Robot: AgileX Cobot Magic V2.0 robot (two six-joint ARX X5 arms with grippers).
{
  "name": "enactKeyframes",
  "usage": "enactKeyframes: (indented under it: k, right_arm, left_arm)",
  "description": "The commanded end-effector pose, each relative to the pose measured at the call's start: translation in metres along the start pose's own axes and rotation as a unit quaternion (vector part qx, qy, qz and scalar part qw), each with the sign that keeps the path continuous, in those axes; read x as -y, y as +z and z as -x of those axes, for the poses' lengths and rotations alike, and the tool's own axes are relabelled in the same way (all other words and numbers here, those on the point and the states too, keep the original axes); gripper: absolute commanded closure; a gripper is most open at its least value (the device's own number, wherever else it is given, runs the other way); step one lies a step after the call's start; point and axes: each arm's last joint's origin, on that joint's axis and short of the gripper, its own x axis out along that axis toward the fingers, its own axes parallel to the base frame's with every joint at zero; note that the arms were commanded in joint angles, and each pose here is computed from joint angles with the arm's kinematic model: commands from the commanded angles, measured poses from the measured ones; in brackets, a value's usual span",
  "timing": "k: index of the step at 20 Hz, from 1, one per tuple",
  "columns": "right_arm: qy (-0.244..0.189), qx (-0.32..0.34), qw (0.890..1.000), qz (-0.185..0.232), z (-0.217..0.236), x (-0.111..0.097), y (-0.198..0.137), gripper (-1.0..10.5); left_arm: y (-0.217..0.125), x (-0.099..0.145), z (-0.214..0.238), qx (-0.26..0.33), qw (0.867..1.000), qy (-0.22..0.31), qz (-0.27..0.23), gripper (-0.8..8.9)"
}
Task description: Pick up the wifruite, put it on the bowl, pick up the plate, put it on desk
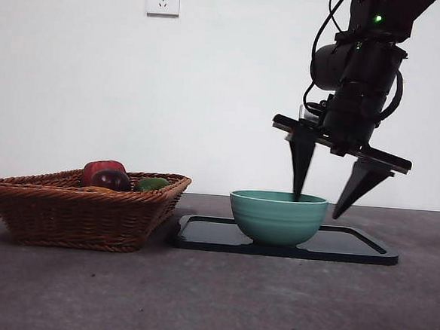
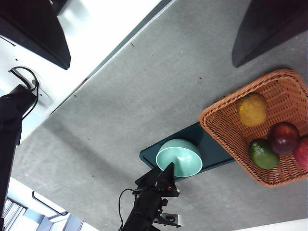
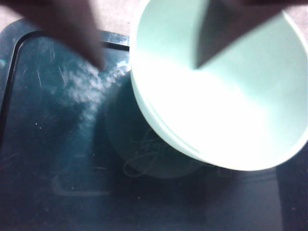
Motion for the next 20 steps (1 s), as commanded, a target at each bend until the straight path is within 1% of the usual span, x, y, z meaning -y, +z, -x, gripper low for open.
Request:
enactKeyframes:
  k: [1,3,5,7,10,12,15,17,18,20]
  right_arm:
    - [-0.003,-0.002,1.0,0.006,-0.007,-0.002,0.004,8.6]
    - [-0.004,-0.006,1.0,0.01,-0.007,-0.002,0.004,9.4]
    - [-0.017,-0.002,1.0,0.016,-0.008,-0.003,0.003,9.4]
    - [-0.013,0.0,1.0,0.021,-0.006,-0.004,0.003,9.4]
    - [-0.004,0.017,0.999,0.031,0.018,-0.005,-0.001,9.4]
    - [-0.008,0.017,0.998,0.056,0.039,-0.007,-0.01,9.4]
    - [-0.016,0.003,0.997,0.081,0.062,-0.01,-0.027,9.4]
    - [-0.055,-0.01,0.993,0.105,0.072,-0.013,-0.044,9.4]
    - [-0.065,-0.013,0.991,0.116,0.075,-0.015,-0.054,9.4]
    - [-0.053,-0.008,0.99,0.134,0.077,-0.017,-0.077,9.4]
  left_arm:
    - [0.002,0.001,0.003,0.011,1.0,-0.005,-0.01,1.88]
    - [0.002,0.001,0.003,0.011,1.0,-0.005,-0.01,1.88]
    - [0.002,0.001,0.003,0.011,1.0,-0.005,-0.01,1.88]
    - [0.002,0.001,0.003,0.011,1.0,-0.005,-0.01,1.88]
    - [0.002,0.001,0.003,0.011,1.0,-0.005,-0.01,1.88]
    - [0.002,0.001,0.003,0.011,1.0,-0.005,-0.01,1.88]
    - [0.002,0.001,0.003,0.011,1.0,-0.005,-0.01,1.88]
    - [0.002,0.001,0.003,0.011,1.0,-0.005,-0.01,1.88]
    - [0.002,0.001,0.003,0.011,1.0,-0.005,-0.01,1.88]
    - [0.002,0.001,0.003,0.011,1.0,-0.005,-0.01,1.88]
